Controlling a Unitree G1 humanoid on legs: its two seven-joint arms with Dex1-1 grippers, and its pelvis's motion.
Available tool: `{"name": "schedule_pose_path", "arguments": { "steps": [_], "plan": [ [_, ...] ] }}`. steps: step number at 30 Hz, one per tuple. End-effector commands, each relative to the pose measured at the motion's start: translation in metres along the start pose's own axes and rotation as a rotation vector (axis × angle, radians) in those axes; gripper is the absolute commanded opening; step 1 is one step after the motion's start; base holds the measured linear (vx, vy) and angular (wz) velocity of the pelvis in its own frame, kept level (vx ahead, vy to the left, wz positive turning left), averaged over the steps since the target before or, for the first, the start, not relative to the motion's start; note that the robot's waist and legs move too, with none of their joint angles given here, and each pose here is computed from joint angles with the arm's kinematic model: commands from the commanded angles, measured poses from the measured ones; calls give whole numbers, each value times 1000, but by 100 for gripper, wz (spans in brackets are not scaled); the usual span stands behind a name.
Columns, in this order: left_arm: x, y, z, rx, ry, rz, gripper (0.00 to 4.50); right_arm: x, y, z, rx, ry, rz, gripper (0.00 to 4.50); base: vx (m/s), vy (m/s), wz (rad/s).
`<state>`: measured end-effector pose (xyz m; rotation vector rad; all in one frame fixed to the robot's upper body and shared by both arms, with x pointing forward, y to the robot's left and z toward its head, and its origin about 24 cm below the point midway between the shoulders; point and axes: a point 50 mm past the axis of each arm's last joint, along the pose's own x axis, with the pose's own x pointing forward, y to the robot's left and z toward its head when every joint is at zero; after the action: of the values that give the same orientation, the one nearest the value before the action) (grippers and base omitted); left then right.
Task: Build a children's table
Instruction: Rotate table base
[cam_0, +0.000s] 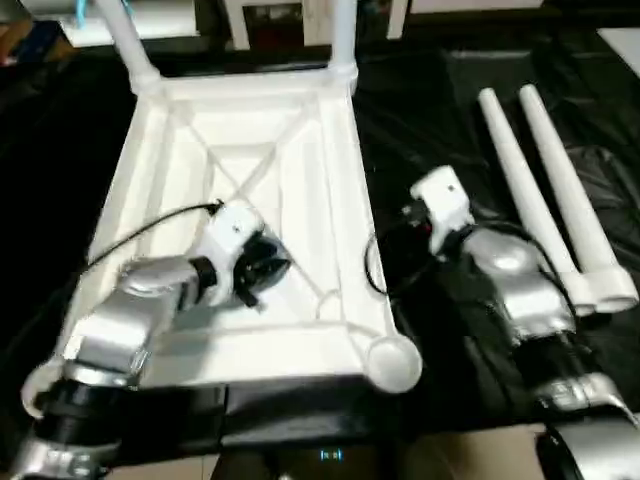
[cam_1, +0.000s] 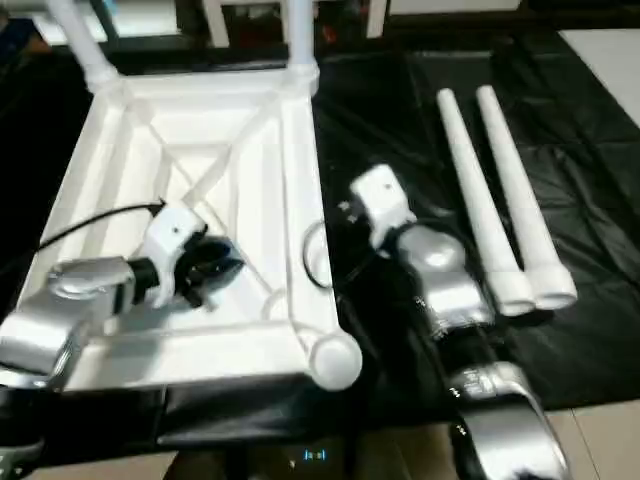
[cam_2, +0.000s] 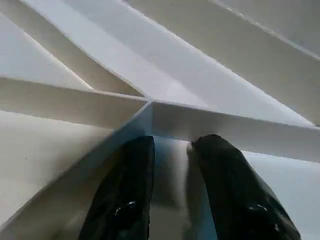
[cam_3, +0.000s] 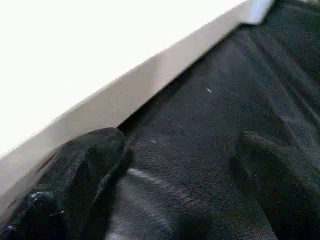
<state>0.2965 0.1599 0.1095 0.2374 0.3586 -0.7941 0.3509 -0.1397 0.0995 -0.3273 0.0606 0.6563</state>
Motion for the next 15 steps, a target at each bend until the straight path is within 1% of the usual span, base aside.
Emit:
{"name": "schedule_pose_path", "arguments": {
  "steps": [1,3,5,7,9,10,14,15],
  "plan": [
    [-12,-8,52,142,-226,-61,169,5,30,13,-14,-64,179,448,0,0,0],
    [-18,-4,51,154,-208,-60,169,-1,28,15,-2,-77,173,448,0,0,0],
    [-28,2,48,167,-181,-64,169,-13,24,20,29,-99,165,448,0,0,0],
    [-36,4,48,179,-168,-87,169,-20,19,22,32,-101,161,448,0,0,0],
    [-38,4,47,189,-156,-96,169,-24,17,22,28,-92,157,448,0,0,0],
    [-41,5,47,196,-147,-99,169,-29,12,19,21,-71,144,448,0,0,0],
    [-40,7,45,203,-125,-94,169,-34,7,15,14,-44,130,448,0,0,0],
    [-38,5,43,208,-120,-98,169,-34,6,14,11,-34,123,448,0,0,0]
  ]
}}
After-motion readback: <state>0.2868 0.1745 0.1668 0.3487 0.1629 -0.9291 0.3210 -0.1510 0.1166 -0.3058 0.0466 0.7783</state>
